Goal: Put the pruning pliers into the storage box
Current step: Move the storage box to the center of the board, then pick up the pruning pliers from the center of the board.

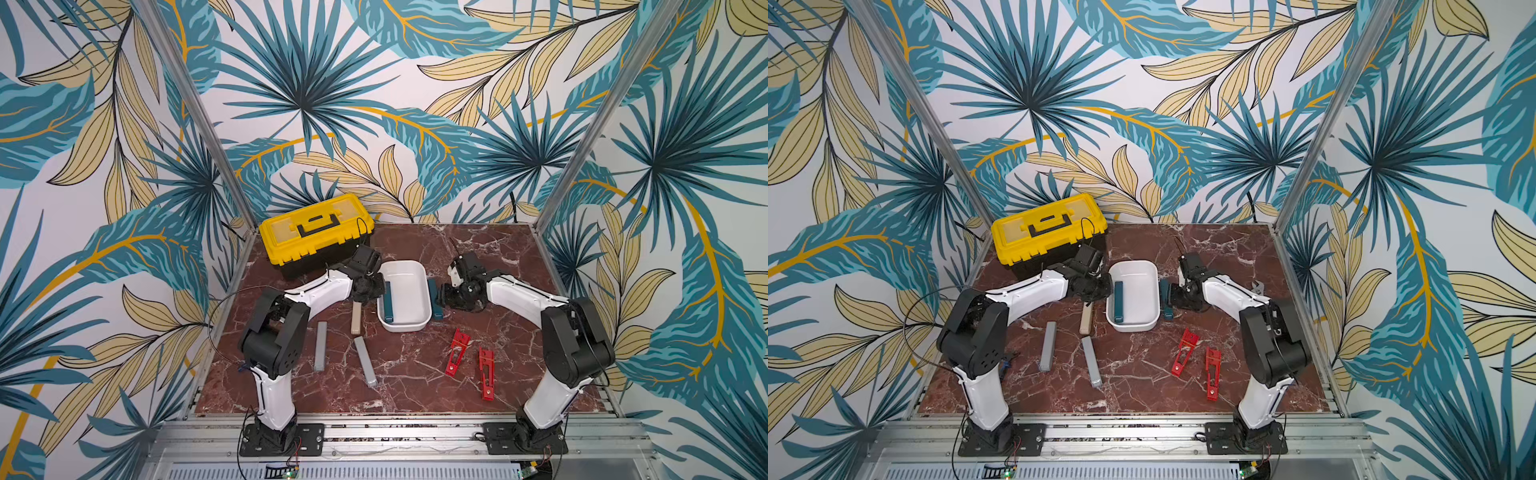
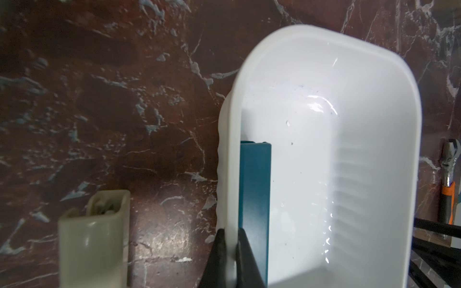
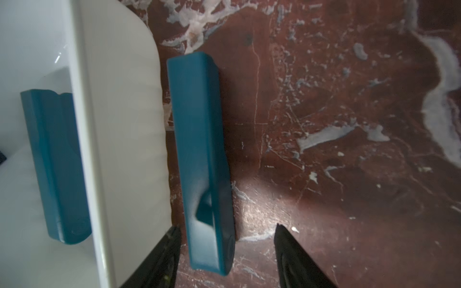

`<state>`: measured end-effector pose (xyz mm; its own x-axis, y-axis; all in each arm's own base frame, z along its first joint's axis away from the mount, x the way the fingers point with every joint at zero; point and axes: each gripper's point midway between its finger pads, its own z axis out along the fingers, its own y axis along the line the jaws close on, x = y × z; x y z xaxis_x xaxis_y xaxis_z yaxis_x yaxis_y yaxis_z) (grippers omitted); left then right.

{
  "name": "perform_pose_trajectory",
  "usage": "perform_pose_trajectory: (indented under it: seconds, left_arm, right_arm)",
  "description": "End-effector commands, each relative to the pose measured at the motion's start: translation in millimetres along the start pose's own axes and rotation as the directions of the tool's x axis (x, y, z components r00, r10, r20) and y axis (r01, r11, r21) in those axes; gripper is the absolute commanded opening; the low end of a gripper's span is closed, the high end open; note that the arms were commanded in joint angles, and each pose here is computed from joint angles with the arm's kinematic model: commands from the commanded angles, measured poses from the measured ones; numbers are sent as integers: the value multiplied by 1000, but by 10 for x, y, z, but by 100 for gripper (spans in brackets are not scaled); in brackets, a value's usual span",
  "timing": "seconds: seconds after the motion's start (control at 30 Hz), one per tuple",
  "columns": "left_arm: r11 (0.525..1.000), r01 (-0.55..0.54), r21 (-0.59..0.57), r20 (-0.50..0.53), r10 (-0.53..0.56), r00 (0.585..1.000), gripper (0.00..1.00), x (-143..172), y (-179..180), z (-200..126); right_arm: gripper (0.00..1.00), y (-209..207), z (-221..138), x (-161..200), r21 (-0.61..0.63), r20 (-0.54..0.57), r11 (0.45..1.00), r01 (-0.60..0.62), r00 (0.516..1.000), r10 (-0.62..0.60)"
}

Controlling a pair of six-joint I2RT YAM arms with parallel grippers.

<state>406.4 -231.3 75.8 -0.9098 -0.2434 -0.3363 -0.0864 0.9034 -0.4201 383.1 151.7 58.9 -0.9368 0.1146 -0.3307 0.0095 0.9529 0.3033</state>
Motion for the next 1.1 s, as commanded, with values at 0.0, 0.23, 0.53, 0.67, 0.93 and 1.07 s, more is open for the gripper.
perform_pose_trajectory:
  seconds: [0.0,0.23,0.53,0.67,0.93,1.07]
  left_arm:
    - [1000,-15,3,7,15,1000,4,-49,-37,-174]
    - [1000,-13,-9,13,13,1000,3,-76,1,-208]
    - [1000,-7,-5,8,7,1000,3,-64,6,-177]
    - [1000,-3,-2,8,3,1000,3,-64,9,-171]
    - [1000,4,-4,11,-4,1000,3,-42,32,-169]
    - [1000,2,-2,5,-2,1000,3,-40,38,-158]
  right_arm:
    - [62,59,37,-104,-16,11,1000,22,1000,-21]
    - [62,68,162,-120,-16,-15,999,28,999,-28]
    - [58,61,267,-54,-9,-50,999,34,998,-35]
    - [58,74,338,-19,-1,-70,999,41,997,-41]
    - [50,48,413,21,49,-98,996,70,993,-65]
    - [37,36,388,7,56,-80,997,61,995,-56]
